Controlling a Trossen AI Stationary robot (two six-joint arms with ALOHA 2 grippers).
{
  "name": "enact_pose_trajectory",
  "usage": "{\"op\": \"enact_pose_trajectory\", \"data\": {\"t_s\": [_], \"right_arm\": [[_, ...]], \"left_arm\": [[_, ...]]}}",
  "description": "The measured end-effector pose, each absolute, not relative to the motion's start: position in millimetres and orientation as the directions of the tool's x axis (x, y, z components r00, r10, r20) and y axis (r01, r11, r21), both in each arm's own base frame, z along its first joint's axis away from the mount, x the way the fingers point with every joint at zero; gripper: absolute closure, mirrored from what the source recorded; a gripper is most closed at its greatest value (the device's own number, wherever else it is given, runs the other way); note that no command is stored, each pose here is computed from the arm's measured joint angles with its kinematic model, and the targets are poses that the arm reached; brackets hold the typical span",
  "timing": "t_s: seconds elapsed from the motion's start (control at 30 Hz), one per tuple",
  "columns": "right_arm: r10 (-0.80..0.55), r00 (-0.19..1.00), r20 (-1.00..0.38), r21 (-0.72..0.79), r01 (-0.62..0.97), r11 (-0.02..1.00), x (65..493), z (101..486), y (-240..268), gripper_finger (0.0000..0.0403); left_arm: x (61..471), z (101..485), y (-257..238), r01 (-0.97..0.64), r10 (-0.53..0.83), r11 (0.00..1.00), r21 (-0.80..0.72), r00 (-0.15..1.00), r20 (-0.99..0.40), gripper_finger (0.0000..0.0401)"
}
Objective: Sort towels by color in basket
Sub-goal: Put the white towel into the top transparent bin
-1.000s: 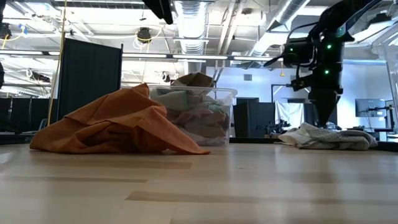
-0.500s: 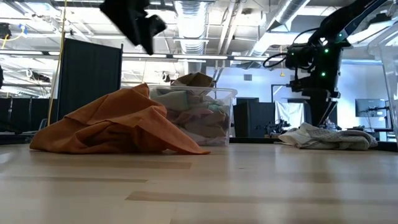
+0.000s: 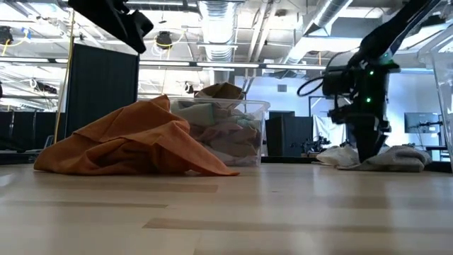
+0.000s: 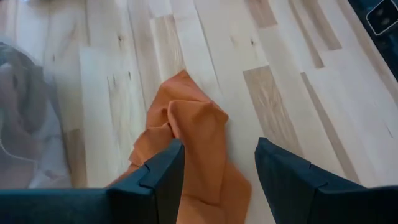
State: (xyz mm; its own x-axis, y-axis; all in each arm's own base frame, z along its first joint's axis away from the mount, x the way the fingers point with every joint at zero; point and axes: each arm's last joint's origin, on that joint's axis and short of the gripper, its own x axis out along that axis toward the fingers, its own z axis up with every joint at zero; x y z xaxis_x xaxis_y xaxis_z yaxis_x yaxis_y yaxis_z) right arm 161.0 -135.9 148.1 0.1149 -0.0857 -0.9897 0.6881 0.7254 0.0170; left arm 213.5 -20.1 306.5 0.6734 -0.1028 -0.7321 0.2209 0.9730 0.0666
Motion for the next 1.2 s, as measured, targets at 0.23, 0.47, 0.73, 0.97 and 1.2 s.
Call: {"op": "enact_pose_trajectory", "data": {"t_s": [0.23,0.47,0.73,0.97,1.2], "right_arm": [[-0.079,-0.026,-0.997,-0.077,0.660,0.747,180.2,119.1,-131.3,0.0150],[-0.199,0.009,-0.980,-0.144,0.653,0.743,192.3,136.8,-118.7,0.0251],[-0.180,0.161,-0.970,-0.036,0.638,0.769,196.5,159.8,-102.9,0.0367],[-0.176,0.271,-0.947,0.019,0.591,0.807,202.9,177.1,-78.3,0.0367],[-0.187,0.390,-0.901,0.066,0.551,0.832,200.0,202.5,-58.9,0.0367]], "left_arm": [[207.9,297.9,-19.8,0.211,-0.104,0.976,0.059,0.684,-0.722,0.0214],[206.3,296.0,-23.1,0.219,-0.112,0.974,0.050,0.664,-0.739,0.0214],[206.0,296.0,-24.1,0.220,-0.106,0.974,0.058,0.664,-0.740,0.0214],[205.8,295.8,-23.8,0.222,-0.099,0.973,0.069,0.663,-0.742,0.0214],[205.9,295.8,-23.6,0.221,-0.092,0.972,0.077,0.664,-0.742,0.0214]]}}
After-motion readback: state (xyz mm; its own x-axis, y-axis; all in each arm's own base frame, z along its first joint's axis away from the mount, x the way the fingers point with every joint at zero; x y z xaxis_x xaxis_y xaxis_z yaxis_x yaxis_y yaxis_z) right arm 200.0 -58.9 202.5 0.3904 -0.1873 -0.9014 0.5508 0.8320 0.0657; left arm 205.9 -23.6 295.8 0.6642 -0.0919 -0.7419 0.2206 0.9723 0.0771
